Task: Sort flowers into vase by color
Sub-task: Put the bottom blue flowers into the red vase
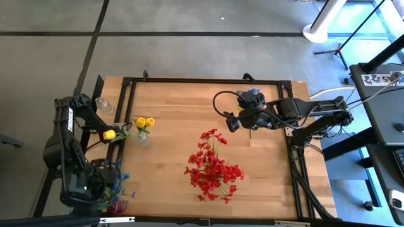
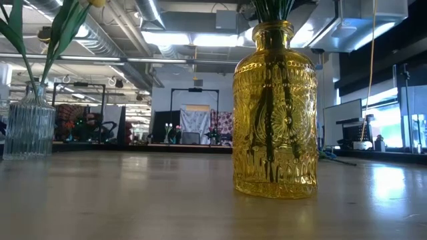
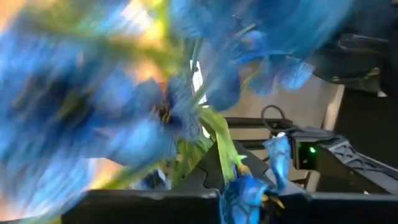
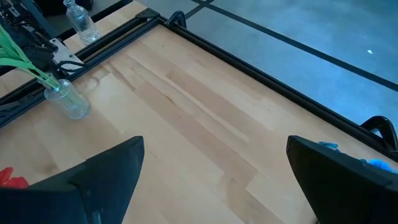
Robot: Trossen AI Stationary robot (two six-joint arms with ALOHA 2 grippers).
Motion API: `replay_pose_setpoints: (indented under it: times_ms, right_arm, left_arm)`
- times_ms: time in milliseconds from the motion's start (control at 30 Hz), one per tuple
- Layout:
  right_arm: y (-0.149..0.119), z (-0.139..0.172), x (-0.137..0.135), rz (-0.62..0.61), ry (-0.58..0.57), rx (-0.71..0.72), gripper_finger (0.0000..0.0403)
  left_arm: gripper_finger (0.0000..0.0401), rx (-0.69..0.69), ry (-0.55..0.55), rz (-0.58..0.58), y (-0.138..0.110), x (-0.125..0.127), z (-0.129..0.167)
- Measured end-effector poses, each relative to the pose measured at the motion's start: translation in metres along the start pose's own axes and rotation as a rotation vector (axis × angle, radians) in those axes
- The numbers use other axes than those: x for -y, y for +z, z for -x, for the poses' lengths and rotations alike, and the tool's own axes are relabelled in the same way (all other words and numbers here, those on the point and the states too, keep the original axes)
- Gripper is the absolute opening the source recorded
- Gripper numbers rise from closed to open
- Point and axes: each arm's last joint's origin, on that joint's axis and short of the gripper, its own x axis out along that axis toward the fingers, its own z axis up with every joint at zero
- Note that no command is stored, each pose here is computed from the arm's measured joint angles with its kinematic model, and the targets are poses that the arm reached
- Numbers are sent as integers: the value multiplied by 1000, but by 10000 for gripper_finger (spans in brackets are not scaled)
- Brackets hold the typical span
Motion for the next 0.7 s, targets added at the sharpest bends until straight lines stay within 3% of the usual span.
replay_pose_setpoints:
  times_ms: [700]
  right_arm:
    - [-1, 0, 1, 10, -9, -10, 392]
  left_arm:
    - [6, -116, 114, 44, -13, -5, -42]
